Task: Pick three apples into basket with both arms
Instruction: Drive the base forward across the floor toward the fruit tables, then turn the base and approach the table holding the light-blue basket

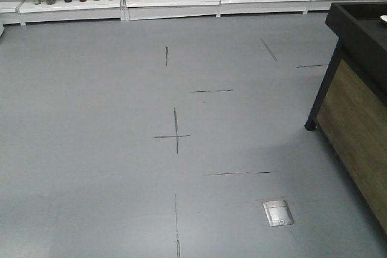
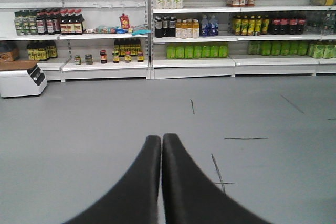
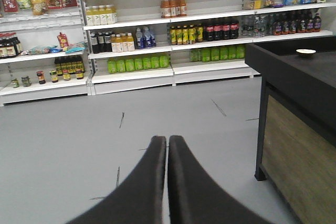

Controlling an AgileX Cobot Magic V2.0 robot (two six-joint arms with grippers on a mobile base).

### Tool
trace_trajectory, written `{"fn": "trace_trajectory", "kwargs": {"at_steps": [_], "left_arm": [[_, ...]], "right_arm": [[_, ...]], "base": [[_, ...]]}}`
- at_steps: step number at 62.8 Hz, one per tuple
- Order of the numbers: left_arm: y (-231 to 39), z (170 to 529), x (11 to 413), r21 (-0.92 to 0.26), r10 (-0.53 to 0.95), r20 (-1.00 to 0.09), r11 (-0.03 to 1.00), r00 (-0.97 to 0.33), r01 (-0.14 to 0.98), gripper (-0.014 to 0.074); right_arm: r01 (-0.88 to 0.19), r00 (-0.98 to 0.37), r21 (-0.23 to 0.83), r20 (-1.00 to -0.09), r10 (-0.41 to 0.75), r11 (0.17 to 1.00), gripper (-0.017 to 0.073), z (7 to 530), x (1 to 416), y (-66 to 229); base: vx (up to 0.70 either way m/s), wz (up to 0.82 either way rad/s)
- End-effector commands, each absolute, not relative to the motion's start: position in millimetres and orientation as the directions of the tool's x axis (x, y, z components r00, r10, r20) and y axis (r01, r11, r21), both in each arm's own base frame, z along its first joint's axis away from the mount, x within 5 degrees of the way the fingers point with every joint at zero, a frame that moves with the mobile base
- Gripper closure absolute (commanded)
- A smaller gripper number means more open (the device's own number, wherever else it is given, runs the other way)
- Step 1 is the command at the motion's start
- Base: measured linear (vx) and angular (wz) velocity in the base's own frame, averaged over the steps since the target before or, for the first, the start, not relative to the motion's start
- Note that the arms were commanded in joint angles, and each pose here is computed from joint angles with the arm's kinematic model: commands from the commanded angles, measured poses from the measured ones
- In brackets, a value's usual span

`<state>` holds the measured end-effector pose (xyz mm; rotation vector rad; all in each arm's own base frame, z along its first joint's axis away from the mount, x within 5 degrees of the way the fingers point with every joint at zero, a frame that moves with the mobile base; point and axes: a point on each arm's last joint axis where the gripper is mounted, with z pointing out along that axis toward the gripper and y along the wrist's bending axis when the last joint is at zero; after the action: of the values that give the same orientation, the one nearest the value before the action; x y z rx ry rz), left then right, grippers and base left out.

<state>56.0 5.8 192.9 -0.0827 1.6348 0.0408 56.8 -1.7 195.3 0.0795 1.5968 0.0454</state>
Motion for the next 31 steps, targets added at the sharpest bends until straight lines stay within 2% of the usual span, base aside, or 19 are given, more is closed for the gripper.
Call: {"fn": "trace_trajectory", "kwargs": {"at_steps": [1, 31], "left_arm": [[3.8, 192.5, 56.3, -0.031, -0.031, -1.0, 0.998, 0.0, -0.054, 0.06], [3.8, 192.5, 56.3, -0.031, -0.031, -1.0, 0.998, 0.0, -0.054, 0.06]], "right_arm": [[0.011, 0.042, 0.061, -0.997, 0.061, 0.998, 0.0561, 197.7, 56.5, -1.0], [0.011, 0.042, 0.061, -0.997, 0.061, 0.998, 0.0561, 197.7, 56.5, -1.0]], "base": [[0.21, -0.19], [0.2, -0.28]]}}
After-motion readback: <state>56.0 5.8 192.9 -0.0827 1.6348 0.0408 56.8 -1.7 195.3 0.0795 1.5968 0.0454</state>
